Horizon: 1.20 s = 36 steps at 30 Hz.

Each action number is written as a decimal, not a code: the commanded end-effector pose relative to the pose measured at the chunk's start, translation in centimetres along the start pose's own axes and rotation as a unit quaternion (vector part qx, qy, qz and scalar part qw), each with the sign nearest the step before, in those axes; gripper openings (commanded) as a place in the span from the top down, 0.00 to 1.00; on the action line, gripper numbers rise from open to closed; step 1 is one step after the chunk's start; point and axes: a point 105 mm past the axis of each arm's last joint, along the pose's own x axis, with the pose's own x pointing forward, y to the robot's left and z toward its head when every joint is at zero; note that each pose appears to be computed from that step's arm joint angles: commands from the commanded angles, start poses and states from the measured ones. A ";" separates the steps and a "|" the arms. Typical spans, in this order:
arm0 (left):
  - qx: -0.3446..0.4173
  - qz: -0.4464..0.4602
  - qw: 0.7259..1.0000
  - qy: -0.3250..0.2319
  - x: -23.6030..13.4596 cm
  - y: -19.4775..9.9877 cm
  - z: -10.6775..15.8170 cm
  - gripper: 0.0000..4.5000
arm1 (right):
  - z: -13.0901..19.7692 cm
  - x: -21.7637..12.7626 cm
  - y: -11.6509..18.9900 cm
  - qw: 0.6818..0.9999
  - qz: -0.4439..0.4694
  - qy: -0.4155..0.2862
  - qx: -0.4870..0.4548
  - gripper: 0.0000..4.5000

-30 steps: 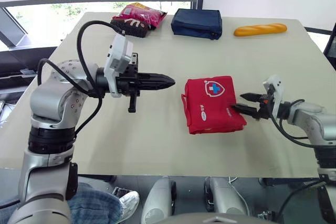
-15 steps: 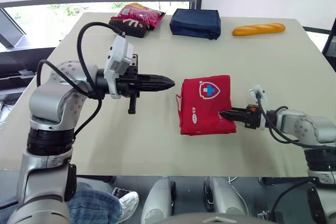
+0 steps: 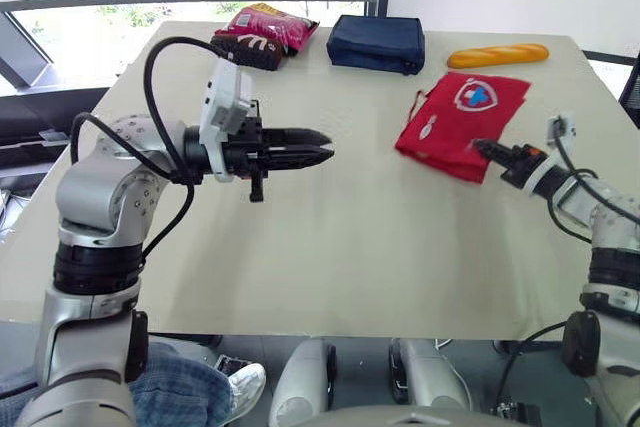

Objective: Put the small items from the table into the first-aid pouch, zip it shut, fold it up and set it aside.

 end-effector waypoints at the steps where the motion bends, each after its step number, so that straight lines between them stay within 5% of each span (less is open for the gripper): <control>1: 0.026 0.007 1.000 -0.011 -0.1 0.2 1.2 0.27 | 3.7 -0.2 -1.3 0.995 -0.052 -0.088 0.006 1.00; 4: 0.032 0.009 0.999 -0.018 0.0 0.3 1.4 0.01 | 4.3 -0.2 -3.4 0.985 -0.117 -0.126 0.026 1.00; 14: 0.044 0.039 0.997 -0.043 -0.1 1.3 2.2 0.01 | 4.2 -1.9 -9.0 0.904 -0.314 -0.258 0.135 1.00; 17: 0.043 0.040 0.997 -0.043 -0.2 1.3 2.0 0.00 | 3.3 -1.1 -8.0 0.912 -0.293 -0.252 0.136 0.73; 23: 0.038 0.056 0.997 -0.036 -0.8 1.4 1.4 0.00 | 2.9 -1.6 -4.9 0.950 -0.226 -0.211 0.050 0.02; 29: -0.002 0.103 0.995 -0.011 -1.9 1.0 -1.5 0.00 | 1.3 -6.2 -1.8 0.968 -0.123 -0.101 -0.195 0.02; 32: -0.041 0.134 0.990 0.000 -3.1 0.3 -3.9 0.00 | -0.9 -8.8 -0.1 0.934 -0.031 -0.021 -0.354 0.02; 36: -0.081 0.178 0.981 0.008 -5.1 -0.7 -6.8 0.00 | -2.3 -11.8 1.0 0.894 0.050 0.038 -0.443 0.02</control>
